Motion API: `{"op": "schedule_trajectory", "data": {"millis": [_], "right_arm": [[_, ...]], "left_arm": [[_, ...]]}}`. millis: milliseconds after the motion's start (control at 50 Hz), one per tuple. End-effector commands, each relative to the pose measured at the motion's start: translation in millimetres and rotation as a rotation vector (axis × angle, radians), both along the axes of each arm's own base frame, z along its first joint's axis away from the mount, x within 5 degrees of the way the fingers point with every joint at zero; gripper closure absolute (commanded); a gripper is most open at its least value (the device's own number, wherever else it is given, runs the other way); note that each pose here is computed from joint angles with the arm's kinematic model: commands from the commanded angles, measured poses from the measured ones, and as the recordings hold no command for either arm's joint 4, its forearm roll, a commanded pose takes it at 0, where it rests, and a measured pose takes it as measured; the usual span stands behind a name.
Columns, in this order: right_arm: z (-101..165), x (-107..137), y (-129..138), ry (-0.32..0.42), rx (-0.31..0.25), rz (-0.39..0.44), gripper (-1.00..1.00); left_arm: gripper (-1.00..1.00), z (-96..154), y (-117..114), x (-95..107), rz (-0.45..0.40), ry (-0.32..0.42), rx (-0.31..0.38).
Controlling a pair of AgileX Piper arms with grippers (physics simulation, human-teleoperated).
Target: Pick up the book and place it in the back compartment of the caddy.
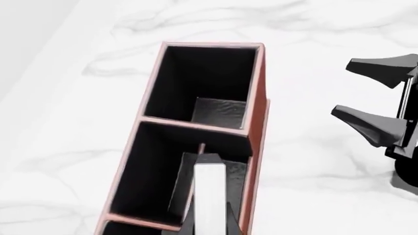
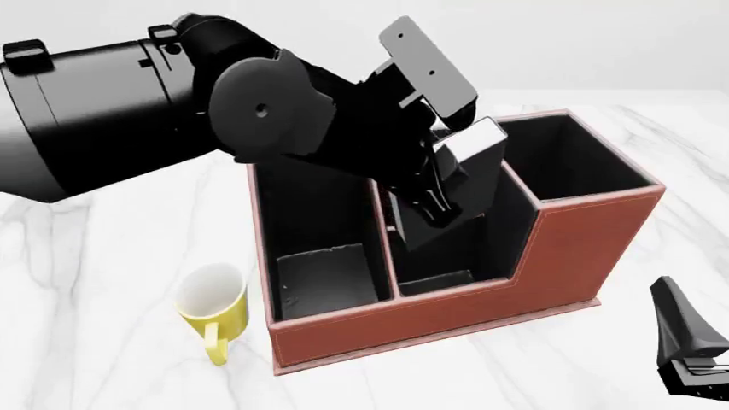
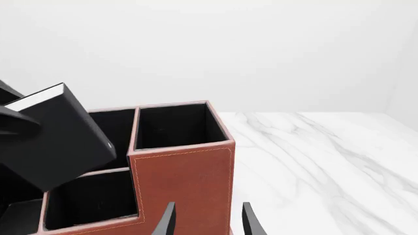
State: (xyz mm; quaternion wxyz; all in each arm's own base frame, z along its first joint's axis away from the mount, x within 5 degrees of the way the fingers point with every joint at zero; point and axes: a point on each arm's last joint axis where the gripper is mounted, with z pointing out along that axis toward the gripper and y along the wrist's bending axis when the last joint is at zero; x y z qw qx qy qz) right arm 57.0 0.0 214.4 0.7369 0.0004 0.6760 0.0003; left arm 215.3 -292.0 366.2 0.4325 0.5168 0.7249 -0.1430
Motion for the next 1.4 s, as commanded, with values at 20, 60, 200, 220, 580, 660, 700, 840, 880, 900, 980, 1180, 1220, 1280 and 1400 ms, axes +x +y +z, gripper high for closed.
{"op": "schedule_trajectory", "data": {"millis": [20, 60, 200, 220, 580, 660, 700, 840, 880, 900, 980, 1180, 1220, 1280, 1400], "right_arm": [[0, 0, 0, 0.000, 0.000, 0.000, -1.00], [0, 0, 0, 0.000, 0.000, 0.000, -1.00], [0, 0, 0, 0.000, 0.000, 0.000, -1.00], [0, 0, 0, 0.000, 0.000, 0.000, -1.00], [0, 0, 0, 0.000, 0.000, 0.000, -1.00], [0, 0, 0, 0.000, 0.000, 0.000, -1.00], [0, 0, 0, 0.000, 0.000, 0.000, -1.00], [0, 0, 0, 0.000, 0.000, 0.000, -1.00], [0, 0, 0, 0.000, 0.000, 0.000, -1.00], [0, 0, 0, 0.000, 0.000, 0.000, -1.00], [0, 0, 0, 0.000, 0.000, 0.000, -1.00], [0, 0, 0, 0.000, 0.000, 0.000, -1.00], [0, 0, 0, 0.000, 0.000, 0.000, -1.00], [0, 0, 0, 0.000, 0.000, 0.000, -1.00], [0, 0, 0, 0.000, 0.000, 0.000, -1.00]], "left_arm": [[1.00, -11, -4, 6, 0.000, -0.012, 0.008], [1.00, -12, -4, 7, 0.001, -0.014, 0.006], [1.00, -14, -4, 7, 0.005, -0.009, 0.005], [1.00, -14, -4, 7, 0.005, -0.009, 0.005], [1.00, -38, -9, -4, -0.005, 0.029, 0.006], [1.00, -39, -10, -1, -0.001, 0.030, 0.011], [1.00, -40, -11, 1, 0.002, 0.031, 0.013], [1.00, -44, -13, 3, 0.005, 0.037, 0.018], [1.00, -46, -14, 5, 0.005, 0.037, 0.022], [1.00, -46, -14, 5, 0.005, 0.037, 0.022], [1.00, -46, -16, 5, 0.002, 0.038, 0.024], [1.00, -56, -20, 9, -0.002, 0.046, 0.046], [1.00, -55, -21, 12, 0.003, 0.044, 0.044], [1.00, -57, -21, 12, 0.004, 0.048, 0.047], [1.00, -62, -22, 15, 0.003, 0.049, 0.059]]}}
